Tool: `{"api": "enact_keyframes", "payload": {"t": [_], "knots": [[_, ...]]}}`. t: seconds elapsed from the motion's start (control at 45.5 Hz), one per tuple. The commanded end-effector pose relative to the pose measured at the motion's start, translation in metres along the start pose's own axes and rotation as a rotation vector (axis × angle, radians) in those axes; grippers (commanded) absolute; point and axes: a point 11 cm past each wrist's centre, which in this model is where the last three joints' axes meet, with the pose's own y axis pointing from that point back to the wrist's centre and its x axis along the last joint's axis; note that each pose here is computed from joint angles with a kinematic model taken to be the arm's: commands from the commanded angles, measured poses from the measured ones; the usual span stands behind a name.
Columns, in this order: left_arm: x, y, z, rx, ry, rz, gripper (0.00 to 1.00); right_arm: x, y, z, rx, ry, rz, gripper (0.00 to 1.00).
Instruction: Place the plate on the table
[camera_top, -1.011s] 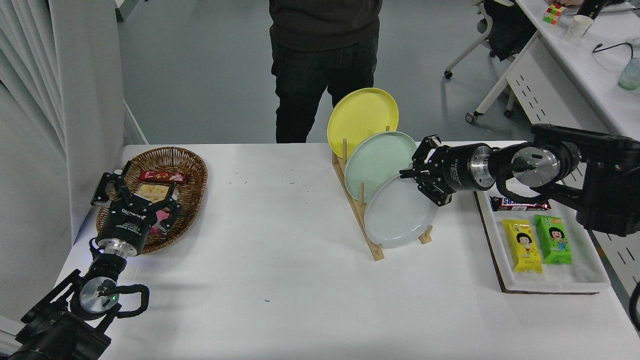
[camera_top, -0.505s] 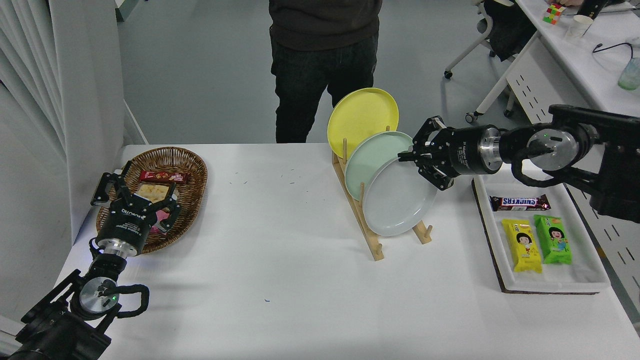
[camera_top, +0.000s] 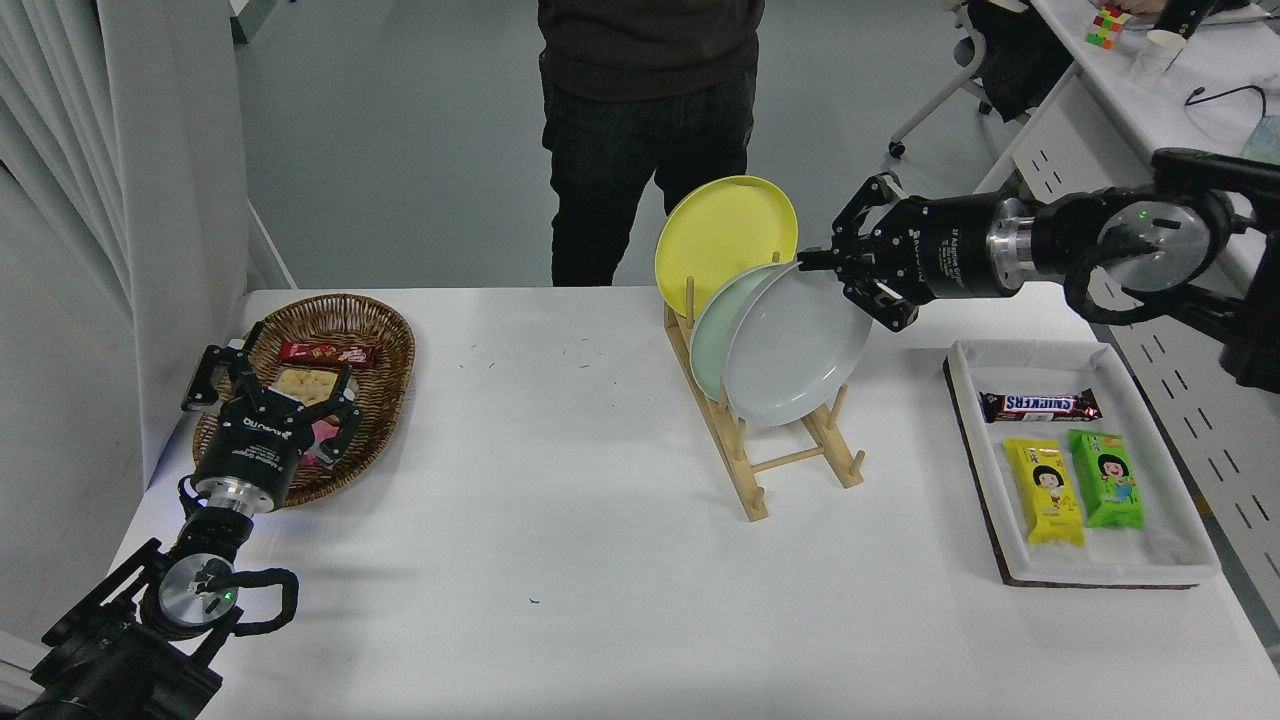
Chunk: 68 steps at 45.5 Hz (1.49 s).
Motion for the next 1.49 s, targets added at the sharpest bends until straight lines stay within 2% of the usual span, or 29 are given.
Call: {"api": "enact_keyframes", "payload": {"t": [0.0, 0.396, 1.077, 1.473], "knots": [[0.0, 0.0, 0.0, 0.001, 0.0, 0.0, 0.98, -0.002, 0.005, -0.008, 0.004, -0.006, -0.005, 0.0], [0.0, 0.0, 0.0, -0.001, 0.0, 0.0, 0.98, -0.017, 0.006, -0.011, -0.058, -0.02, -0.032, 0.0], [0.0, 0.0, 0.0, 0.0, -0.001, 0.0, 0.98, -0.067, -0.023, -0.03, -0.183, -0.069, -0.01, 0.0], [0.0, 0.0, 0.0, -0.001, 0.0, 0.0, 0.98, -0.081, -0.018, -0.037, -0.265, -0.054, -0.035, 0.0]]}}
